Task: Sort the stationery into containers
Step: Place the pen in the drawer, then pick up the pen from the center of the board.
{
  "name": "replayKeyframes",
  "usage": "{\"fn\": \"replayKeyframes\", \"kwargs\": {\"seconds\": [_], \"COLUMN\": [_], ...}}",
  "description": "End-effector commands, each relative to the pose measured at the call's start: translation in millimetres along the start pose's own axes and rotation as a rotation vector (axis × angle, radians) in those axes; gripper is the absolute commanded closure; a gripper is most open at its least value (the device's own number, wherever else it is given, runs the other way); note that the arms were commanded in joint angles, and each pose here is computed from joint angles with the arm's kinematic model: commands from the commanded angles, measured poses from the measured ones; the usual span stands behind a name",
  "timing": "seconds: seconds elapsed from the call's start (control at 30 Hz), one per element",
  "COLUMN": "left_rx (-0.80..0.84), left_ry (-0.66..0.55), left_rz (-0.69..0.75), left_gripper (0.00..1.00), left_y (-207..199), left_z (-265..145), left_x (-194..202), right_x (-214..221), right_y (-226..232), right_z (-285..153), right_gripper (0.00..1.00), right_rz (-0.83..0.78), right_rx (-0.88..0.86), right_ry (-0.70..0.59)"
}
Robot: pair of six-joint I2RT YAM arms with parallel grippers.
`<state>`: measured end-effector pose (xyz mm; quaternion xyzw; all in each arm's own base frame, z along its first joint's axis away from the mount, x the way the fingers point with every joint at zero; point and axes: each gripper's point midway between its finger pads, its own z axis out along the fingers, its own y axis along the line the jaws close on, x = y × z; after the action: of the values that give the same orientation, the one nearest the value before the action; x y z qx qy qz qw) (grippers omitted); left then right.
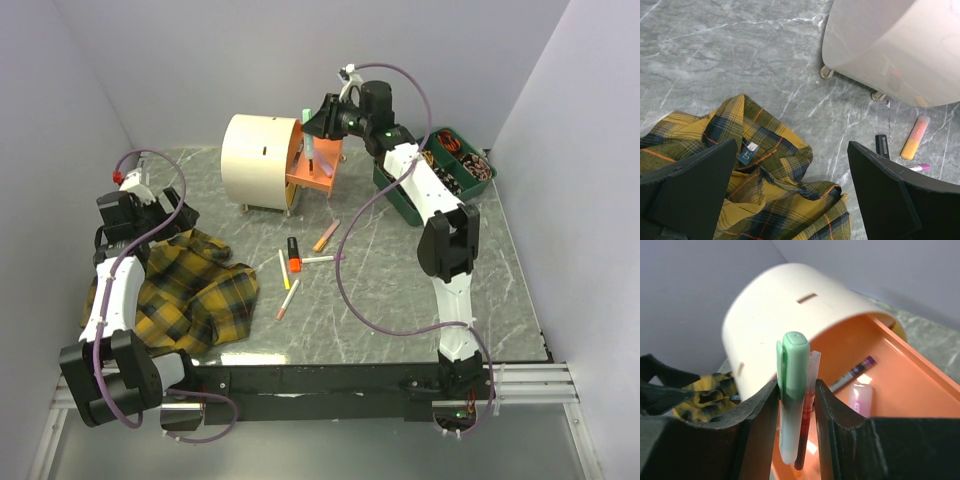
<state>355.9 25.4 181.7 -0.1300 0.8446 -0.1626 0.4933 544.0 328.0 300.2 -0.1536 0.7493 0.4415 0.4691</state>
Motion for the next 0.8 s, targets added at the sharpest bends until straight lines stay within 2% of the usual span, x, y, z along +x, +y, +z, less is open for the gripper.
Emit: {"fn": "replayKeyframes", "kwargs": {"seconds": [0.0,0.03,0.13,0.23,0.3,0.43,0.6,0.77], "left_rx": [0.01,0.008,0.008,0.007,0.006,0.013,0.033,0.077], "left_ry": [-0.03,-0.028,-0.031,-0.039,-0.039,-0.045,-0.056,-0.017], "left_rz": [0.017,0.016,0.012,0.008,0.004,0.0,0.007,0.027], "left_gripper": [0.0,0.01,0.01,0.0,0.0,0.0,0.01,0.01], "left_y": [-0.7,0.2,1.4,2.5,3.3,2.3,-3.2,-16.2], "left_z": [-2.4,-1.6,-0.7,-0.6,0.0,0.8,-2.8,-7.9], "left_x": [-12.0,-11.1,-12.6,-14.1,-13.7,-14.6,-19.9,-13.3], "right_x": [-24.4,-24.6,-20.4,-21.4,-22.8,-26.5,-30.7,-40.8], "right_y": [4.7,4.4,0.5,4.7,8.1,15.5,32.0,70.1], "right_z": [4.0,4.6,8.1,7.2,6.2,3.8,-4.8,-38.7], "right_gripper": [0.92,0.91,0.65,0.52,0.47,0.42,0.41,0.4], "right_rz": [-0.048,-0.051,-0.045,-0.056,-0.063,-0.081,-0.106,-0.212], "right_rx": [0.021,0.025,0.052,0.049,0.047,0.042,0.017,-0.064], "right_ry": [-0.074,-0.076,-0.072,-0.073,-0.074,-0.078,-0.076,-0.063]}}
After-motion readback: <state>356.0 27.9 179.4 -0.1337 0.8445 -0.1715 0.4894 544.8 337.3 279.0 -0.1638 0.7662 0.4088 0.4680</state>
